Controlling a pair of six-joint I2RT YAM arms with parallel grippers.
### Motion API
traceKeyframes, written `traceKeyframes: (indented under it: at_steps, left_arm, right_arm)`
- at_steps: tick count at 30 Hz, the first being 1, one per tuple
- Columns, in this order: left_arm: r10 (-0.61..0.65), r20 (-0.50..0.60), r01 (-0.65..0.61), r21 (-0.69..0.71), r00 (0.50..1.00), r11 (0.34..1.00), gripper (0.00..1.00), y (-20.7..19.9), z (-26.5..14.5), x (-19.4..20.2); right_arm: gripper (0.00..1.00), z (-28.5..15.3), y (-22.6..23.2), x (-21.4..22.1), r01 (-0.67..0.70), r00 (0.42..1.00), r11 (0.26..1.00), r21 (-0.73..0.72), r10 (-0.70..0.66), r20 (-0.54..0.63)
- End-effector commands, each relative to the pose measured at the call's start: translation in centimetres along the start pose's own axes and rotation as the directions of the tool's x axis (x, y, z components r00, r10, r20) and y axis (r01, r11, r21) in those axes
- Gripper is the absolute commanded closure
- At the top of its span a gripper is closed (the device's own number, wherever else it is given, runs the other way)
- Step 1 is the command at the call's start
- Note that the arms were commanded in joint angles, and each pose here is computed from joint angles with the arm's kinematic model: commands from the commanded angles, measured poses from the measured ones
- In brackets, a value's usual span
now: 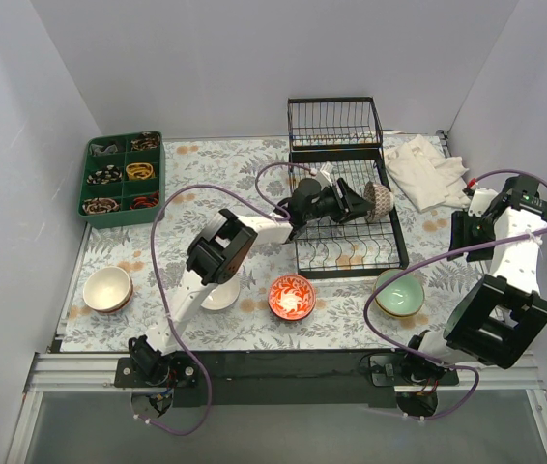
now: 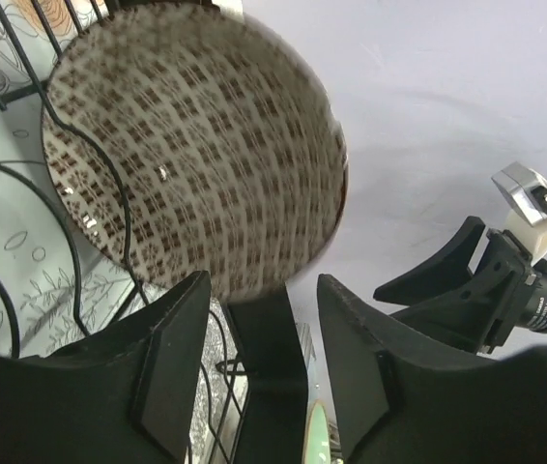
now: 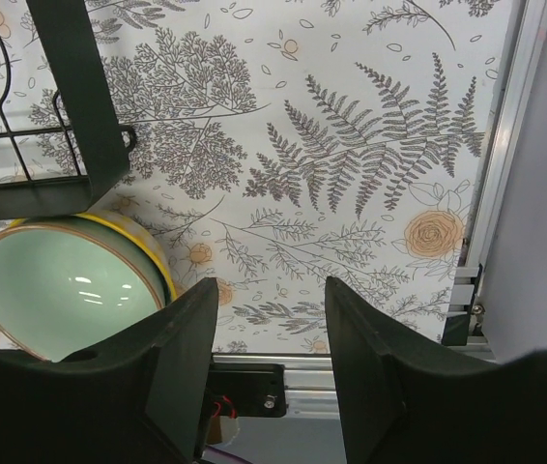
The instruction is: Load the bowls into the dish rack
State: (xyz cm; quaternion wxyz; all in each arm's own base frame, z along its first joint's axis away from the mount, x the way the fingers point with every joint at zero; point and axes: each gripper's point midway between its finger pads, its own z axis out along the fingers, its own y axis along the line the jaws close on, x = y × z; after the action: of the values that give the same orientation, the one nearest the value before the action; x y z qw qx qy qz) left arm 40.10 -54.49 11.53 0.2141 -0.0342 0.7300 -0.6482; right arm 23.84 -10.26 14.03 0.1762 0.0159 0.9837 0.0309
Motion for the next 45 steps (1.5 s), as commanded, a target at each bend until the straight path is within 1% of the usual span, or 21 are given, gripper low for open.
traceKeyframes:
  at_steps: [1, 9, 13, 14, 16, 17, 18, 19, 20, 22, 23, 24, 25, 26, 28, 31, 34, 37, 39, 41, 45]
  left_arm:
    - [0.146, 0.033, -0.148, 0.048, 0.989, 0.988, 0.50, -6.8, -1.7, -1.7]
    - [0.341, -0.017, -0.341, 0.008, 0.940, 0.940, 0.44, -8.9, -4.5, -1.3]
    - [0.509, -0.097, -0.508, 0.031, 0.855, 0.861, 0.40, -11.1, -7.2, -0.2]
    - [0.600, -0.107, -0.599, 0.040, 0.793, 0.800, 0.40, -11.4, -8.0, -0.2]
    - [0.662, -0.175, -0.670, 0.015, 0.729, 0.742, 0.40, -12.0, -11.1, 0.3]
    - [0.734, -0.206, -0.746, 0.028, 0.647, 0.666, 0.40, -11.5, -12.5, 0.5]
    - [0.734, -0.298, -0.769, 0.004, 0.610, 0.640, 0.41, -9.5, -14.9, 1.7]
    - [0.784, -0.286, -0.818, 0.005, 0.550, 0.575, 0.41, -11.2, -17.3, 1.0]
    - [0.821, -0.350, -0.877, -0.004, 0.451, 0.480, 0.41, -10.1, -19.7, 1.1]
    - [0.850, -0.389, -0.923, -0.007, 0.356, 0.384, 0.41, -10.9, -23.9, 0.9]
    - [0.815, -0.474, -0.929, -0.014, 0.332, 0.370, 0.41, -9.5, -26.2, 1.8]
    - [0.810, -0.514, -0.948, -0.023, 0.283, 0.316, 0.41, -9.0, -27.7, 1.4]
    - [0.806, -0.529, -0.956, -0.038, 0.265, 0.289, 0.41, -9.8, -29.2, 1.2]
    - [0.743, -0.610, -0.950, -0.050, 0.274, 0.309, 0.42, -8.6, -31.3, 2.3]
    - [0.689, -0.682, -0.958, -0.060, 0.246, 0.282, 0.44, -7.4, -33.9, 2.8]
    - [0.667, -0.721, -0.975, -0.056, 0.188, 0.214, 0.41, -6.7, -37.2, 3.4]
    - [0.577, -0.801, -0.977, -0.044, 0.160, 0.211, 0.43, -3.9, -40.2, 5.0]
    - [0.458, -0.874, -0.964, -0.042, 0.163, 0.262, 0.46, -1.4, -42.4, 6.8]
    - [0.383, -0.904, -0.950, -0.069, 0.188, 0.304, 0.47, 0.0, -43.1, 7.7]
    - [0.367, -0.907, -0.945, -0.091, 0.209, 0.314, 0.48, 0.5, -43.0, 7.8]
    - [0.364, -0.910, -0.942, -0.074, 0.199, 0.328, 0.49, 1.4, -42.5, 8.7]
  right_arm:
    - [0.43, -0.3, 0.3, -1.5, -0.001, 0.998, 0.999, -0.032, 0.003, 0.055]
    - [0.43, -0.7, 0.7, -3.0, 0.011, 0.995, 0.998, -0.066, -0.004, 0.101]
    - [0.43, -1.2, 1.0, -4.3, 0.019, 0.991, 0.995, -0.093, -0.006, 0.137]
    - [0.43, -1.3, 1.0, -4.6, 0.022, 0.989, 0.995, -0.099, -0.007, 0.146]
    - [0.43, -1.7, 1.3, -5.4, 0.027, 0.985, 0.993, -0.114, -0.007, 0.172]
    - [0.43, -1.8, 1.4, -5.7, 0.031, 0.983, 0.992, -0.121, -0.008, 0.183]
    - [0.43, -2.2, 1.9, -6.1, 0.042, 0.979, 0.989, -0.145, -0.011, 0.205]
    - [0.43, -2.4, 2.1, -6.3, 0.049, 0.977, 0.987, -0.155, -0.015, 0.215]
    - [0.43, -2.5, 2.3, -6.4, 0.056, 0.975, 0.985, -0.166, -0.018, 0.221]
    - [0.43, -2.8, 2.9, -6.5, 0.080, 0.970, 0.979, -0.187, -0.034, 0.240]
    - [0.44, -2.8, 3.0, -6.5, 0.088, 0.968, 0.977, -0.194, -0.038, 0.247]
    - [0.44, -2.9, 3.3, -6.6, 0.101, 0.965, 0.974, -0.205, -0.046, 0.258]
    - [0.44, -3.2, 3.6, -6.5, 0.111, 0.961, 0.972, -0.207, -0.053, 0.270]
    - [0.44, -3.3, 3.7, -6.5, 0.119, 0.959, 0.970, -0.213, -0.056, 0.279]
    - [0.44, -3.7, 4.2, -6.6, 0.134, 0.950, 0.966, -0.222, -0.062, 0.304]
    - [0.44, -4.2, 4.6, -6.9, 0.151, 0.941, 0.961, -0.230, -0.068, 0.332]
    - [0.44, -4.8, 4.7, -7.4, 0.163, 0.932, 0.960, -0.226, -0.075, 0.355]
    - [0.44, -5.2, 4.6, -7.8, 0.175, 0.926, 0.961, -0.215, -0.086, 0.368]
    - [0.44, -5.2, 4.4, -7.9, 0.181, 0.925, 0.962, -0.204, -0.096, 0.368]
    - [0.44, -5.2, 4.2, -7.8, 0.179, 0.928, 0.964, -0.197, -0.099, 0.359]
    - [0.44, -4.9, 4.2, -7.2, 0.184, 0.931, 0.964, -0.194, -0.108, 0.347]
